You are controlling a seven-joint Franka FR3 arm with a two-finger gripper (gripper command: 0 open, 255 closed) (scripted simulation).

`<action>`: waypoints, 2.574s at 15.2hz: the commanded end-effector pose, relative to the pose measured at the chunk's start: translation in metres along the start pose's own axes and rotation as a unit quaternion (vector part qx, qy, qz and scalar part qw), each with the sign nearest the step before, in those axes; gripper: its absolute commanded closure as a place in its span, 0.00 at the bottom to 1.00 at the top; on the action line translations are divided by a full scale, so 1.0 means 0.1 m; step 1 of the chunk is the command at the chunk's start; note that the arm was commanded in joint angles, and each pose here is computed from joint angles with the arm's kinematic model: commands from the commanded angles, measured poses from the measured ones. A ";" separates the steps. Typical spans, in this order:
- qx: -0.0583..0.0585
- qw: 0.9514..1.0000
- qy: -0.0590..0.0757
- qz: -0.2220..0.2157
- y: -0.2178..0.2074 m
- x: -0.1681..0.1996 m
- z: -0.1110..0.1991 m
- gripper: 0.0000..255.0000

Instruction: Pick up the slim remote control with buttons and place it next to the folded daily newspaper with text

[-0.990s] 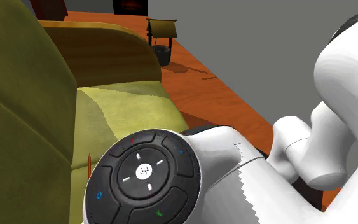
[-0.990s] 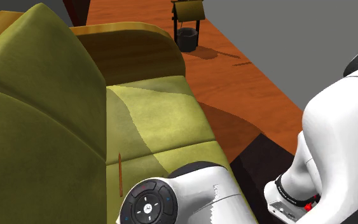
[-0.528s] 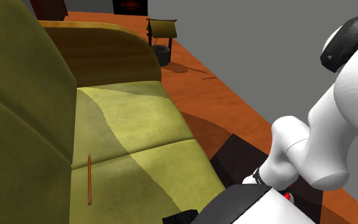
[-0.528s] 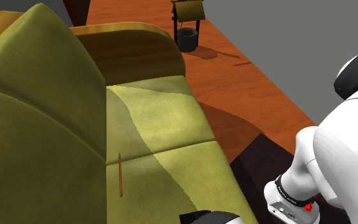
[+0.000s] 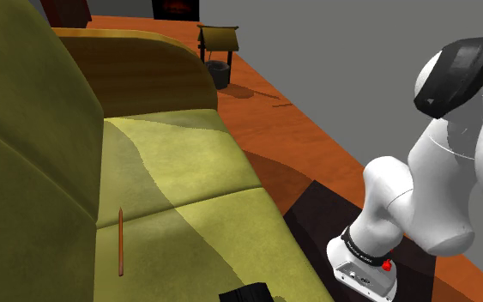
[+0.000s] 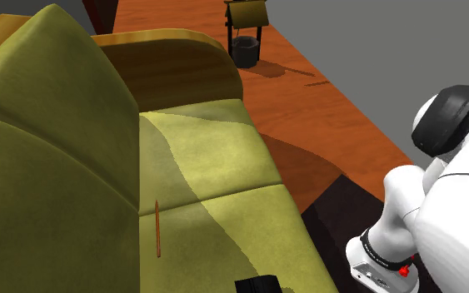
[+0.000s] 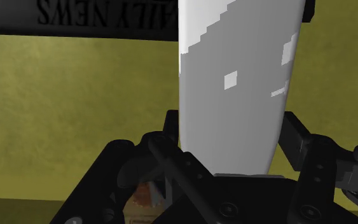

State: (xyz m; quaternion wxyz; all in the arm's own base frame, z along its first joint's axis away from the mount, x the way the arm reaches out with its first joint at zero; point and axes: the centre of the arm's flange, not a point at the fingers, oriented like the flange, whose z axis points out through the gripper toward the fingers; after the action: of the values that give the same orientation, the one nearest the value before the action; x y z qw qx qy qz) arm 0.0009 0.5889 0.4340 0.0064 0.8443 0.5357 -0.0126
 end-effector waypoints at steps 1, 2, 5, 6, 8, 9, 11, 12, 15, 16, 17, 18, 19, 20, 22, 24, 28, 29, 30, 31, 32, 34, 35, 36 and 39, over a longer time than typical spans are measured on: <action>0.000 1.000 0.000 0.001 -0.26 0.03 -0.01 1.00; 0.000 1.000 0.000 0.001 -0.39 0.03 -0.01 1.00; 0.000 1.000 0.000 0.001 -0.79 0.05 -0.01 1.00; 0.000 1.000 0.000 0.001 -0.92 0.06 -0.02 1.00; 0.000 1.000 0.000 0.001 -1.19 0.07 -0.02 1.00; 0.000 1.000 0.000 0.001 -1.32 0.07 -0.02 1.00; 0.000 1.000 0.000 0.001 -1.50 0.08 -0.02 1.00; 0.000 1.000 0.000 0.001 -1.50 0.08 0.04 1.00; 0.000 1.000 0.000 0.001 -1.50 0.09 0.19 1.00; 0.000 1.000 0.000 0.001 -1.50 0.09 0.25 1.00; 0.000 1.000 0.000 0.001 -1.50 0.09 0.30 1.00; 0.000 1.000 0.000 0.001 -1.50 0.09 0.35 1.00; 0.000 1.000 0.000 0.001 -1.50 0.09 0.40 1.00; 0.000 1.000 0.000 0.001 -1.50 0.09 0.46 1.00; 0.000 1.000 0.000 0.001 -1.50 0.10 0.56 1.00; 0.000 1.000 0.000 0.001 -1.50 0.10 0.67 1.00; 0.000 1.000 0.000 0.001 -1.50 0.11 0.91 1.00; 0.000 1.000 0.000 0.001 -1.50 0.11 0.91 1.00; 0.000 1.000 0.000 0.001 -1.50 0.11 0.91 1.00; 0.000 1.000 0.000 0.001 -1.50 0.11 0.91 1.00; 0.000 1.000 0.000 0.001 -1.50 0.11 0.91 1.00; 0.000 1.000 0.000 0.001 -1.50 0.11 0.91 1.00; 0.000 1.000 0.000 0.001 -1.50 0.11 0.91 1.00; 0.000 1.000 0.000 0.001 -1.50 0.11 0.91 1.00; 0.000 1.000 0.000 0.001 -1.50 0.11 0.91 0.00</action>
State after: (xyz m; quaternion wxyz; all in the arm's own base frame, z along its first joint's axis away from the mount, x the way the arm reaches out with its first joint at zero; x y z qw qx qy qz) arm -0.1314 0.6602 0.3429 0.0063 0.8449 0.5347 -0.0123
